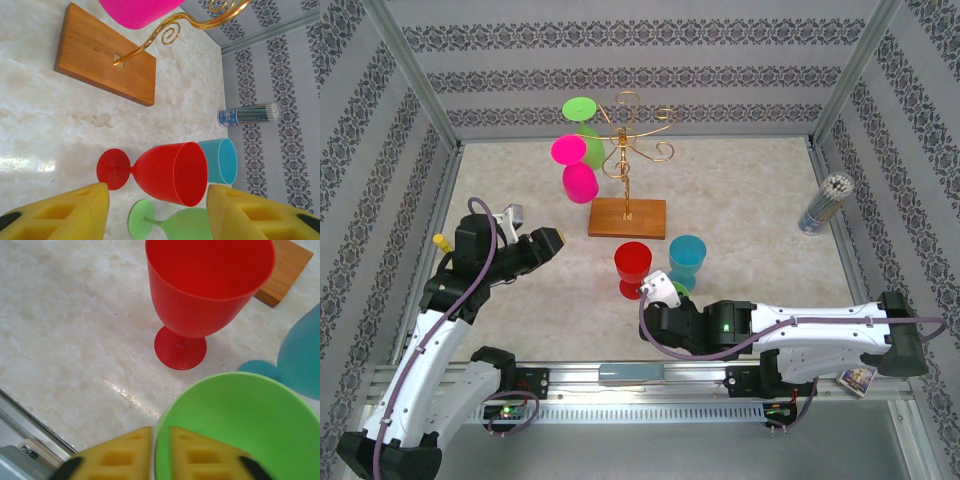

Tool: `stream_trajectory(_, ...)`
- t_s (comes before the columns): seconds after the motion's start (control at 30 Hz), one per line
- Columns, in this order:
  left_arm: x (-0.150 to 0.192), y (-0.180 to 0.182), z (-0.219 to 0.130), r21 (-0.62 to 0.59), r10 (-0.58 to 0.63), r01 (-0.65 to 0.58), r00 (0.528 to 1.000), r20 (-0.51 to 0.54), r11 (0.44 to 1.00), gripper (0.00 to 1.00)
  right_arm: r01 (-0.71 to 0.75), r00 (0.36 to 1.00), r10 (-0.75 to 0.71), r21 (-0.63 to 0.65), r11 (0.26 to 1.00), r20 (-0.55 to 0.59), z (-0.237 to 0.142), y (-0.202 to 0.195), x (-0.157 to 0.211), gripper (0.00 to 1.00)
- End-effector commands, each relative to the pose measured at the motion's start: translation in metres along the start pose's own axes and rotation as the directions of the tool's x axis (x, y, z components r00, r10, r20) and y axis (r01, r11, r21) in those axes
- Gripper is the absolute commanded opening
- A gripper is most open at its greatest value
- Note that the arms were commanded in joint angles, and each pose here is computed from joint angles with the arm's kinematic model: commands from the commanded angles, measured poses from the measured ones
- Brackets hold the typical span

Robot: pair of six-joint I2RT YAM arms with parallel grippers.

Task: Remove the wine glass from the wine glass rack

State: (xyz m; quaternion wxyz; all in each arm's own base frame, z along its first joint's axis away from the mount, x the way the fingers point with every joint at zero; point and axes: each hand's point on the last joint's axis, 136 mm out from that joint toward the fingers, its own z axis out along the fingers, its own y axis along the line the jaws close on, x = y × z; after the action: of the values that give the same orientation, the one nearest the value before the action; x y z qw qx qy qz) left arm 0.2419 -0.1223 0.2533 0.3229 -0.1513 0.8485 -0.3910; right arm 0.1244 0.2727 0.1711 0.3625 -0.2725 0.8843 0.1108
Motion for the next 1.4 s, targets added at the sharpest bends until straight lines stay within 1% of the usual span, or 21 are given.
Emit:
stream_trajectory(0.0,-0.003,0.005,-0.001,-0.02,0.016,-0.016,1.0,0.012,1.0,0.55,0.002,1.0,-0.002,0.024,1.0,0.007,0.003,-0.003,0.003,0.29)
stream_trajectory(0.07,-0.004,0.004,-0.001,-0.021,0.016,-0.016,1.0,0.017,1.0,0.55,-0.001,1.0,0.0,0.026,1.0,0.009,0.002,-0.004,0.002,0.32)
stream_trajectory(0.23,-0.005,0.002,-0.001,-0.013,0.017,-0.017,1.0,0.012,1.0,0.55,-0.005,0.999,0.004,0.027,1.0,0.035,-0.01,-0.007,-0.01,0.33)
stream_trajectory(0.43,-0.008,-0.003,-0.006,-0.016,0.035,-0.034,0.999,0.017,0.999,0.55,-0.01,0.992,0.011,-0.009,1.0,0.124,-0.046,-0.013,-0.048,0.37)
stream_trajectory(0.63,-0.012,-0.011,-0.013,-0.025,0.055,-0.054,0.998,0.016,0.998,0.55,-0.048,0.981,0.069,-0.116,0.992,0.179,-0.079,-0.013,-0.09,0.37)
stream_trajectory(0.8,-0.021,-0.021,-0.022,-0.049,0.083,-0.082,0.996,0.017,0.995,0.55,-0.094,0.965,0.154,-0.265,0.959,0.212,-0.101,-0.006,-0.136,0.38)
stream_trajectory(0.93,-0.034,-0.039,-0.028,-0.041,0.105,-0.104,0.994,0.021,0.994,0.55,-0.07,0.951,0.163,-0.331,0.941,0.263,-0.118,0.0,-0.18,0.42)
stream_trajectory(1.03,-0.05,-0.054,-0.035,-0.035,0.127,-0.125,0.991,0.051,0.992,0.55,-0.055,0.948,0.177,-0.412,0.91,0.264,-0.127,0.007,-0.216,0.45)
stream_trajectory(1.2,-0.076,-0.075,-0.039,-0.021,0.136,-0.135,0.986,0.097,0.991,0.55,-0.039,0.942,0.203,-0.515,0.856,0.266,-0.128,0.013,-0.269,0.47)
stream_trajectory(1.37,-0.098,-0.086,-0.037,0.011,0.112,-0.114,0.986,0.126,0.993,0.55,-0.045,0.939,0.231,-0.573,0.818,0.257,-0.107,0.012,-0.307,0.46)
